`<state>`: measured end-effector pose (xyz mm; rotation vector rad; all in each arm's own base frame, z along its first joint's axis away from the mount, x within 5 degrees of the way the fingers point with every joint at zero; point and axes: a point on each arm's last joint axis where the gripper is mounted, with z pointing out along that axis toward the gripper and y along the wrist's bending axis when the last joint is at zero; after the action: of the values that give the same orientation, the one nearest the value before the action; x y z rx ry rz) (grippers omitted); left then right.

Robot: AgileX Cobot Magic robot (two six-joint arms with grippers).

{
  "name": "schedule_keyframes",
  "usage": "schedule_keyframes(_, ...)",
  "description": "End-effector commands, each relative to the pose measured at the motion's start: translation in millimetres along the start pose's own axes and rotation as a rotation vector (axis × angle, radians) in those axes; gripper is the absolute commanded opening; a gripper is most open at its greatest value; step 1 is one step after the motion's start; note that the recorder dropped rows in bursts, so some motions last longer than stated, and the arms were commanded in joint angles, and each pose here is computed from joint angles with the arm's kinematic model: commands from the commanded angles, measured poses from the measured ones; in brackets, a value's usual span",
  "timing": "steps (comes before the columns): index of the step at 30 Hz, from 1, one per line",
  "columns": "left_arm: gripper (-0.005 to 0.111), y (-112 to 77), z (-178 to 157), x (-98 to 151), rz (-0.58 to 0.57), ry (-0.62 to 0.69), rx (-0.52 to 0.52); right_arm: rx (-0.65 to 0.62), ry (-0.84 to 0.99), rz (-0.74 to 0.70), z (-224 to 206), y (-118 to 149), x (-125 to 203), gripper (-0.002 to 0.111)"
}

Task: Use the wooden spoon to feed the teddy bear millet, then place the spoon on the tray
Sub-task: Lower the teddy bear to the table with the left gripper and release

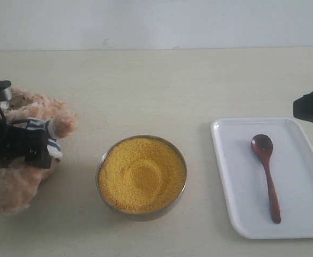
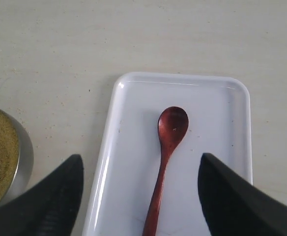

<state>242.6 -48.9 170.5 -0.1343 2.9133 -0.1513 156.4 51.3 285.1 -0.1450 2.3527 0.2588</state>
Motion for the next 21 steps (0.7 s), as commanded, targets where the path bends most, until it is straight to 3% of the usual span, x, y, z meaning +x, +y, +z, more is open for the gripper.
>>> schedule_keyframes(1,0.098,-2.4,-26.5,-8.2,0.049,-0.063,-0.007,-0.003,-0.018,-0.005,-1.3,0.3,-2.3,0.062)
schedule_keyframes(8,0.093,0.2,-72.8,-15.9,0.081,-0.137,-0.069,-0.007,-0.027,-0.004,-1.0,0.6,-2.8,0.061)
schedule_keyframes(10,0.077,0.6,-80.9,-13.3,0.085,-0.158,-0.064,-0.014,-0.064,0.010,3.2,0.2,-1.1,0.045)
schedule_keyframes(13,0.022,1.1,-91.4,-8.9,0.087,-0.218,-0.047,-0.019,-0.082,0.046,13.5,-2.3,11.4,0.000)
schedule_keyframes(14,0.004,1.1,-95.6,-6.5,0.085,-0.256,-0.032,-0.025,-0.095,0.081,16.4,-2.8,14.3,0.002)
schedule_keyframes(21,0.004,5.5,-131.9,22.6,0.087,-0.626,0.085,-0.073,-0.298,0.139,15.0,-9.6,45.0,0.003)
